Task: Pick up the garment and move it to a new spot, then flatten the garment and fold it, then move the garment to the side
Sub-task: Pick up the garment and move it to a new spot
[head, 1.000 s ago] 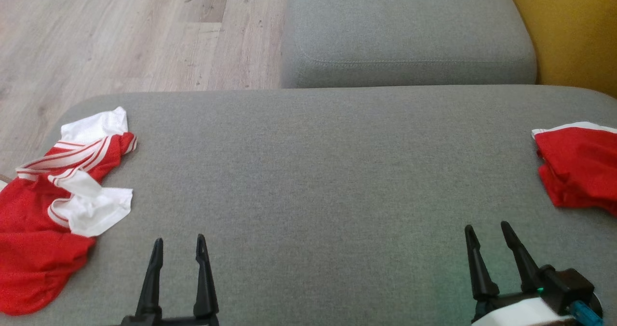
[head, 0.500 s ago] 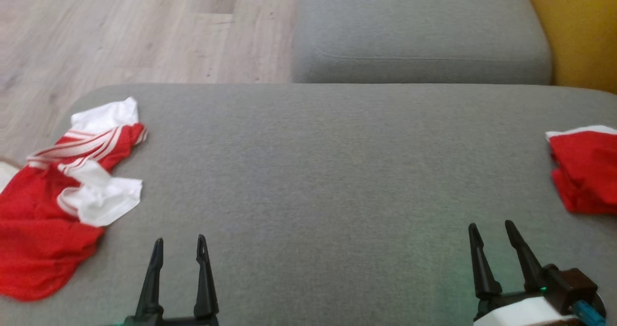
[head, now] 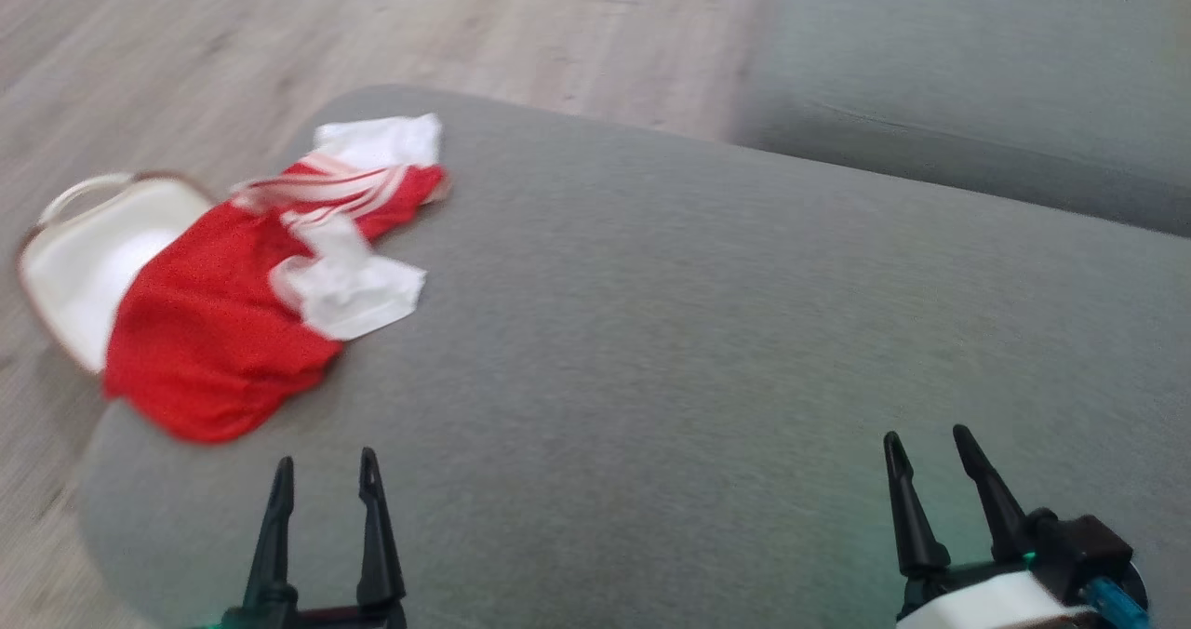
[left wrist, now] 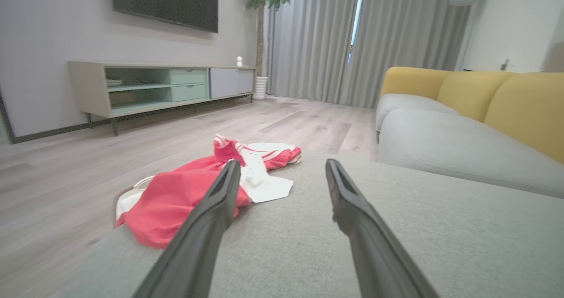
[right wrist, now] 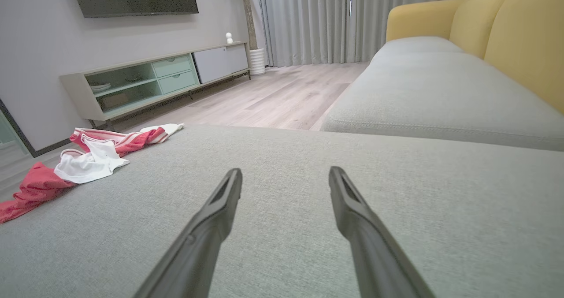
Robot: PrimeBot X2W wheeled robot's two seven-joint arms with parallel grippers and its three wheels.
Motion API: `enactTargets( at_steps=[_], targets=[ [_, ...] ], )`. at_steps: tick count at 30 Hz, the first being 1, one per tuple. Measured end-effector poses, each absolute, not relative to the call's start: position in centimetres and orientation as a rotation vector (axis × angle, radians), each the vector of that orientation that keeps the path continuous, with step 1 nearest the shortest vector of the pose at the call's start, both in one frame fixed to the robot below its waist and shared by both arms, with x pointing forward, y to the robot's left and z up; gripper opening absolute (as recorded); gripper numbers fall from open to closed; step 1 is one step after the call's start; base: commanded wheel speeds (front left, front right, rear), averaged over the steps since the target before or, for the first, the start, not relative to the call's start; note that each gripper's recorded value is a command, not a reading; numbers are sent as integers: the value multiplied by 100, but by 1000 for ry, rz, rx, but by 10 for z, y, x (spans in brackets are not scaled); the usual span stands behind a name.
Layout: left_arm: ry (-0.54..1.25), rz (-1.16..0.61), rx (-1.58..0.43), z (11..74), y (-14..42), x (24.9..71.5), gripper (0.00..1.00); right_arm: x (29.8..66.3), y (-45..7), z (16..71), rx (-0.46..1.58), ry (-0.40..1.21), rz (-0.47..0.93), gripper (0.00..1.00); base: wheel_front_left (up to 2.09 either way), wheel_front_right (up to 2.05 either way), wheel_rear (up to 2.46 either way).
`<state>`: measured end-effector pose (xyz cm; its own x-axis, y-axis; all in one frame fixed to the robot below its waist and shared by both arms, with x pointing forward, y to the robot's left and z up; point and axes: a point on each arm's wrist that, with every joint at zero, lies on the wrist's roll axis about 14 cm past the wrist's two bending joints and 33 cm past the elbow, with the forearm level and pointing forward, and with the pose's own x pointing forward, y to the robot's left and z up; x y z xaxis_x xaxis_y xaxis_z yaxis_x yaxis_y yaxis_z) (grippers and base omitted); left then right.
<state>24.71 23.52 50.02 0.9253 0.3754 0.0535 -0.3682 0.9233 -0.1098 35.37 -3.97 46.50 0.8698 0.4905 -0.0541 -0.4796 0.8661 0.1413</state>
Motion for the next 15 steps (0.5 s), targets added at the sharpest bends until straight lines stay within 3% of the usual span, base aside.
enactTargets(
  at_steps=[7,15],
  targets=[
    [-82,542,-82,502,269,214,100,362,7,467,132,93,637,100,0,0,0],
    [-87,578,-29,508,283,208,100,363,13,463,142,108,654,100,0,0,0]
  ],
)
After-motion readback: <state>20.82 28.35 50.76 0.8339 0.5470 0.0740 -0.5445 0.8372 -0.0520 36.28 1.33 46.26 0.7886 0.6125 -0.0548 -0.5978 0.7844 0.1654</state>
